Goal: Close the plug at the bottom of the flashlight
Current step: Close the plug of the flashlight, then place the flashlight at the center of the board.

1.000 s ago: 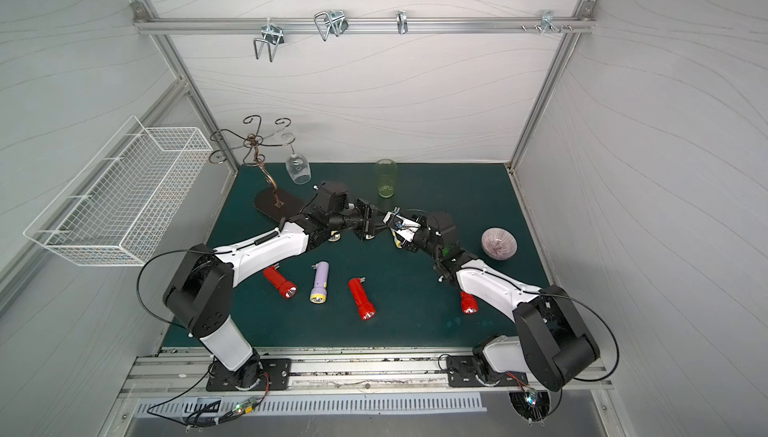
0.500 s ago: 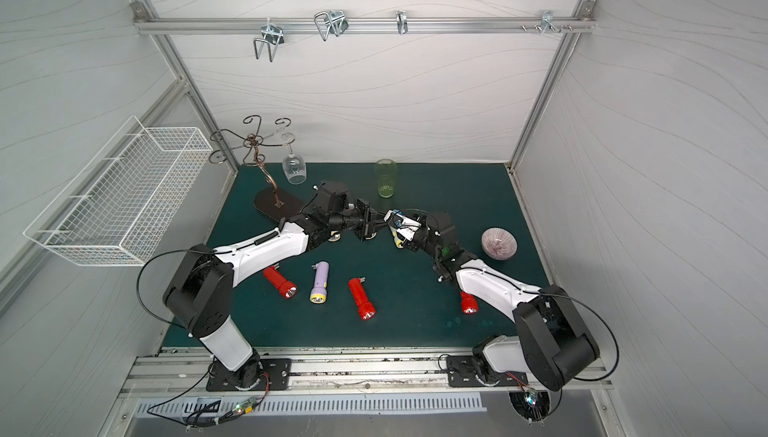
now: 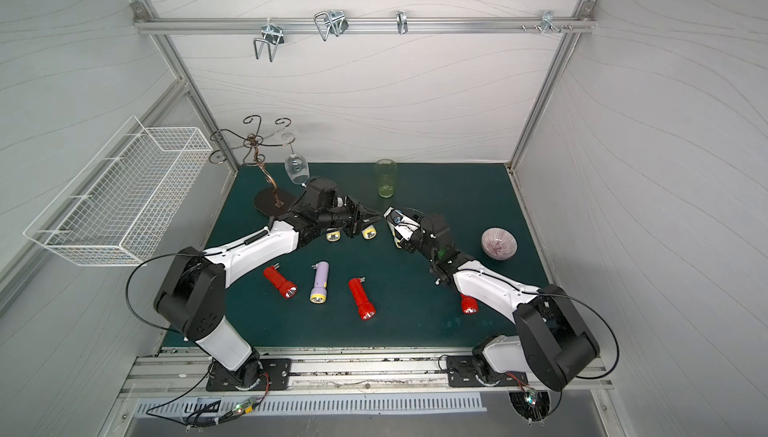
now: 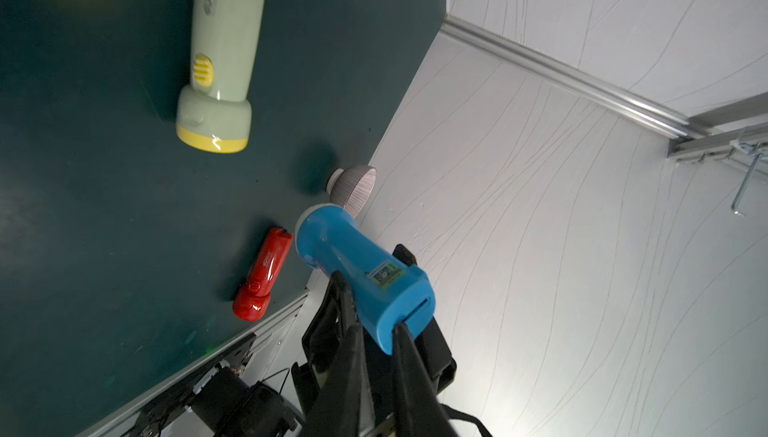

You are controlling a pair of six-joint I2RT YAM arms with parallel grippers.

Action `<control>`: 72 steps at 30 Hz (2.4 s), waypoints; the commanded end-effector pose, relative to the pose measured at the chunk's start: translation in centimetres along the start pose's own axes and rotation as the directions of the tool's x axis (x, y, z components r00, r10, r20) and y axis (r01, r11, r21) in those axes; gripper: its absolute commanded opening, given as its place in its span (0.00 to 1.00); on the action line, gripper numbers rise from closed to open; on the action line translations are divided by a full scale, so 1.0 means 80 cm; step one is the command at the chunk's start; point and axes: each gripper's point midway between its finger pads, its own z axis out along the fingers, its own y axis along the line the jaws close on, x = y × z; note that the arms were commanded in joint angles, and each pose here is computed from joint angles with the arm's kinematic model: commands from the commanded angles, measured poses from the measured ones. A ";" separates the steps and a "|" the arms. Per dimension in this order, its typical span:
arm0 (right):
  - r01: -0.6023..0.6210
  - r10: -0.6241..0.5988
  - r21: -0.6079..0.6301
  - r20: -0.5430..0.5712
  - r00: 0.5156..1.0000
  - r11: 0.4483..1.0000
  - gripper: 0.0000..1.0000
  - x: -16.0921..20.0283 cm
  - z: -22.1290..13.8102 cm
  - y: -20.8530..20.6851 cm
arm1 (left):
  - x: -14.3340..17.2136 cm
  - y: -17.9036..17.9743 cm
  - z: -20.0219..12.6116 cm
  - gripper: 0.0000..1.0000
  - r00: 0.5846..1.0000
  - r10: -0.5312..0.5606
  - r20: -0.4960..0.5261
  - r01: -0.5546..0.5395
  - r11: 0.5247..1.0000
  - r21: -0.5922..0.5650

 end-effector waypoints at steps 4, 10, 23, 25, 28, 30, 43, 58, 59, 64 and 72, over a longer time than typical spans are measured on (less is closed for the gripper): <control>-0.201 0.219 0.132 -0.141 0.966 0.971 0.00 0.012 -0.004 -0.038 | -0.035 0.000 -0.043 0.22 0.944 0.306 0.127 -0.296 0.951 -0.093; -0.466 0.523 0.248 -0.277 0.806 0.849 0.00 0.047 -0.006 -0.076 | -0.073 0.018 -0.074 0.27 0.761 0.617 0.200 -0.536 0.772 -0.340; -0.687 0.732 0.347 -0.549 0.403 0.638 0.00 0.101 0.031 -0.101 | -0.097 0.028 -0.118 0.56 0.513 0.842 0.167 -0.676 0.516 -0.526; -0.715 0.747 0.369 -0.584 0.318 0.594 0.00 0.116 0.037 -0.099 | -0.097 0.032 -0.123 0.66 0.509 0.845 0.165 -0.670 0.509 -0.540; -0.704 0.737 0.409 -0.632 0.240 0.581 0.00 0.145 0.046 -0.094 | -0.096 0.028 -0.132 0.85 0.494 0.851 0.177 -0.663 0.501 -0.556; -0.678 0.715 0.428 -0.667 0.210 0.597 0.00 0.166 0.049 -0.087 | -0.095 0.025 -0.137 1.00 0.484 0.856 0.181 -0.662 0.493 -0.564; -0.616 0.625 0.459 -0.778 0.071 0.641 0.00 0.254 0.056 -0.053 | -0.071 0.008 -0.133 1.00 0.480 0.860 0.174 -0.727 0.501 -0.470; -0.615 0.641 0.460 -0.762 0.097 0.640 0.64 0.236 0.052 -0.067 | -0.065 0.007 -0.133 1.00 0.479 0.859 0.179 -0.742 0.505 -0.441; -0.611 0.647 0.462 -0.755 0.109 0.643 0.66 0.229 0.051 -0.073 | -0.065 0.007 -0.133 1.00 0.477 0.861 0.177 -0.744 0.503 -0.440; -0.594 0.655 0.463 -0.741 0.149 0.659 0.72 0.202 0.040 -0.088 | -0.068 0.010 -0.129 1.00 0.482 0.859 0.174 -0.743 0.506 -0.438; -0.554 0.593 0.403 -0.776 0.215 0.728 0.73 0.155 0.044 -0.057 | -0.082 0.021 -0.119 1.00 0.507 0.844 0.174 -0.735 0.529 -0.424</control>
